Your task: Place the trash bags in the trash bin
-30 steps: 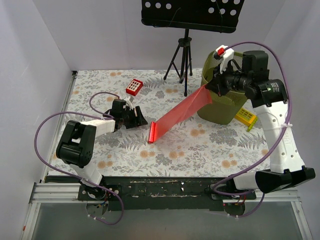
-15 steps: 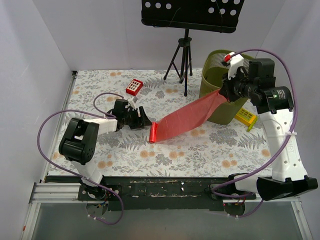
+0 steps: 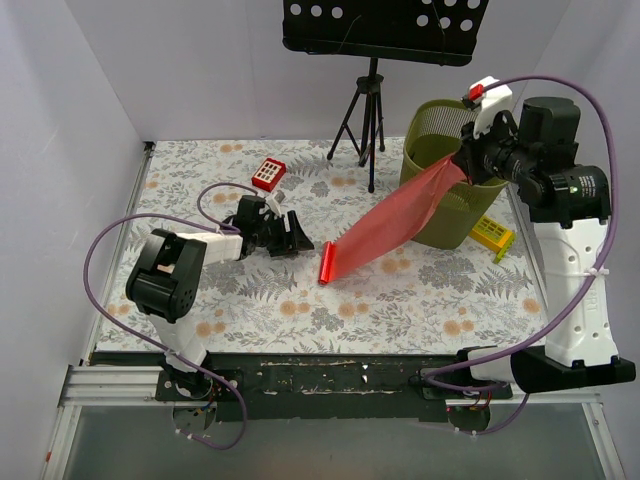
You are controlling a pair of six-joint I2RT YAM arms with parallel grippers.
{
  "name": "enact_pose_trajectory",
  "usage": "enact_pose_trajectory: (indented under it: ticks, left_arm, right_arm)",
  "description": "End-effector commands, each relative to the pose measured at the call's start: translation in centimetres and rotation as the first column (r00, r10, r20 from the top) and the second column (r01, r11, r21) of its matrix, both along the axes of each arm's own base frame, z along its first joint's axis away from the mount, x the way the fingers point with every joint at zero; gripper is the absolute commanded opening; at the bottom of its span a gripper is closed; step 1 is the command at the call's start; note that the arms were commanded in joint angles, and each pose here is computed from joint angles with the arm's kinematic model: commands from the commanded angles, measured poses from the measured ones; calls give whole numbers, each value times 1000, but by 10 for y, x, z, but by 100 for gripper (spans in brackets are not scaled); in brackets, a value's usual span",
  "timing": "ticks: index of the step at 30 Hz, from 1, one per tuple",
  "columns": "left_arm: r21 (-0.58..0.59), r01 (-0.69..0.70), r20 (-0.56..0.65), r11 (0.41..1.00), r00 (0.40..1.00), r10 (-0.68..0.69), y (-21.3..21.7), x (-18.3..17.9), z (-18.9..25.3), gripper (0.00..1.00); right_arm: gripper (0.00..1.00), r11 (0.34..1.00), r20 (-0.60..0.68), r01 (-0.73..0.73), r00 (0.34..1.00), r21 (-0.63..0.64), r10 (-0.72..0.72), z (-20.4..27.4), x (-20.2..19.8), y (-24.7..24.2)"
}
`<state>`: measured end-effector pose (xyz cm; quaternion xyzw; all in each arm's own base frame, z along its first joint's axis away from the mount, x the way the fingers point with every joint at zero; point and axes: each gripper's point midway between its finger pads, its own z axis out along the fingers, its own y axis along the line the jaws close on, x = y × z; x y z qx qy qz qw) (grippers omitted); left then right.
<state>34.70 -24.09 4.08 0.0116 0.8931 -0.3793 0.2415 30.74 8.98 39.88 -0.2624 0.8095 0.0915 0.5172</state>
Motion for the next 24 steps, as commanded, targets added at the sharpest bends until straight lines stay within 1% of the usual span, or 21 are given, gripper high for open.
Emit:
enact_pose_trajectory:
  ticks: [1,6,12,15,19,24]
  left_arm:
    - [123,18,-193,992,981,6,13,-41,-54,64]
    - [113,43,-184,993,983,-22,1,-41,-53,65]
    - [121,89,-195,989,979,-64,-17,-44,-58,65]
    - [170,79,-215,982,976,-42,-16,-44,-69,63]
    - [212,62,-242,975,970,-9,-13,-45,-79,60]
    - [248,70,-261,966,965,-3,-13,-50,-90,56]
  right_arm:
    - [1,1000,110,-5,994,13,4,36,5,0]
    - [1,1000,74,5,997,6,-5,23,-4,-3]
    - [1,988,64,135,989,-74,-131,2,-10,-34]
    - [1,969,90,227,972,-100,-218,2,-11,-54]
    - [1,924,125,359,931,-132,-344,2,-13,-83]
    - [1,874,118,444,896,-199,-429,-19,-18,-105]
